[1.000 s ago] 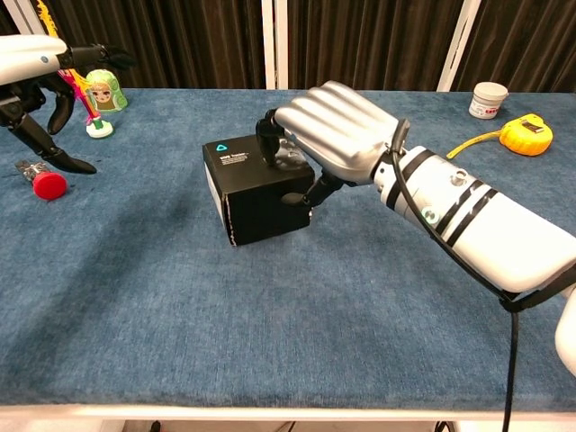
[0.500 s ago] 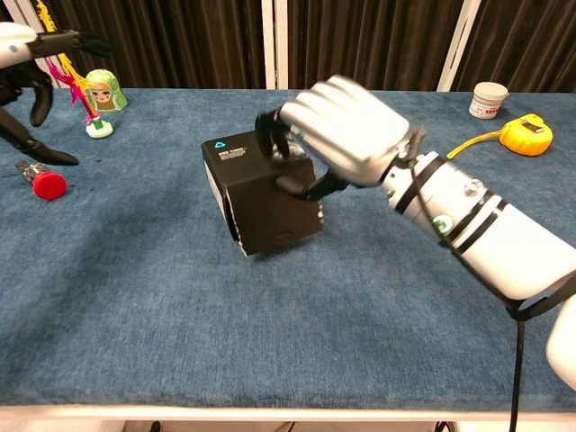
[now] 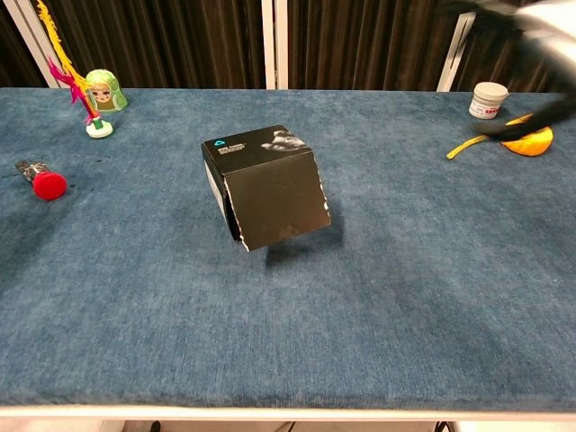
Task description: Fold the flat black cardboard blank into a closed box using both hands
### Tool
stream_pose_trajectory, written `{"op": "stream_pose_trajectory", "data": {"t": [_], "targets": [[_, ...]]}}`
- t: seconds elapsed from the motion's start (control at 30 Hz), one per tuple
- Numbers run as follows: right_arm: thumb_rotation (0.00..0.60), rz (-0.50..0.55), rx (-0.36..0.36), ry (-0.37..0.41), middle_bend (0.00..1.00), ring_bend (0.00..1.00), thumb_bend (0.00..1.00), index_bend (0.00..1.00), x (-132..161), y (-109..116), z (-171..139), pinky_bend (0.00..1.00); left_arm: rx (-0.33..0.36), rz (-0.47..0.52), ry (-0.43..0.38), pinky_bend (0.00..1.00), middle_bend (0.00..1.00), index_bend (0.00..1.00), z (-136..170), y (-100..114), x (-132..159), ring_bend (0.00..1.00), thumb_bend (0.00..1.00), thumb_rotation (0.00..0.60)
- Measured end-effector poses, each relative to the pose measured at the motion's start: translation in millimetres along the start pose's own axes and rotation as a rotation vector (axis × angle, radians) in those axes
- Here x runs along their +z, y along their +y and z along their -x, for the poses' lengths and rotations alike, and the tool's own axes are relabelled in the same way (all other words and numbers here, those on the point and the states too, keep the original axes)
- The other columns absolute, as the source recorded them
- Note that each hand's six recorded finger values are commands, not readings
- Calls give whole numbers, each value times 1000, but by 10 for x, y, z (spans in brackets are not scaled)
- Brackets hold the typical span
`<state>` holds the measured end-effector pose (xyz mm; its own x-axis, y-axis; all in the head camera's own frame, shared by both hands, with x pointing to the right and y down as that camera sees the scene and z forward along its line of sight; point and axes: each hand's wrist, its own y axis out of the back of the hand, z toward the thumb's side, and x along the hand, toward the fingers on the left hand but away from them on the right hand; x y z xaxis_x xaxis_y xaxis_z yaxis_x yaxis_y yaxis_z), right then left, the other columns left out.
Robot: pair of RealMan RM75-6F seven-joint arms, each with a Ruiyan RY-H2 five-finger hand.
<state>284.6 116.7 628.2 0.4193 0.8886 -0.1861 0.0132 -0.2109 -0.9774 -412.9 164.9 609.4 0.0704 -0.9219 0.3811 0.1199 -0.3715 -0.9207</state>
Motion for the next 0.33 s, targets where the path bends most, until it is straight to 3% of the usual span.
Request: {"op": "stream_pose_trajectory", "data": {"t": [0.17, 0.33], "targets": [[600, -52, 96, -189, 109, 32, 242, 17, -637, 273, -671, 149, -21, -31, 83, 269, 87, 65, 391, -52, -370, 118, 61, 600], [600, 37, 126, -306, 99, 23, 245, 16, -890, 364, -1140, 136, -52, -3, 148, 237, 87, 65, 781, -80, -512, 105, 61, 600]]}}
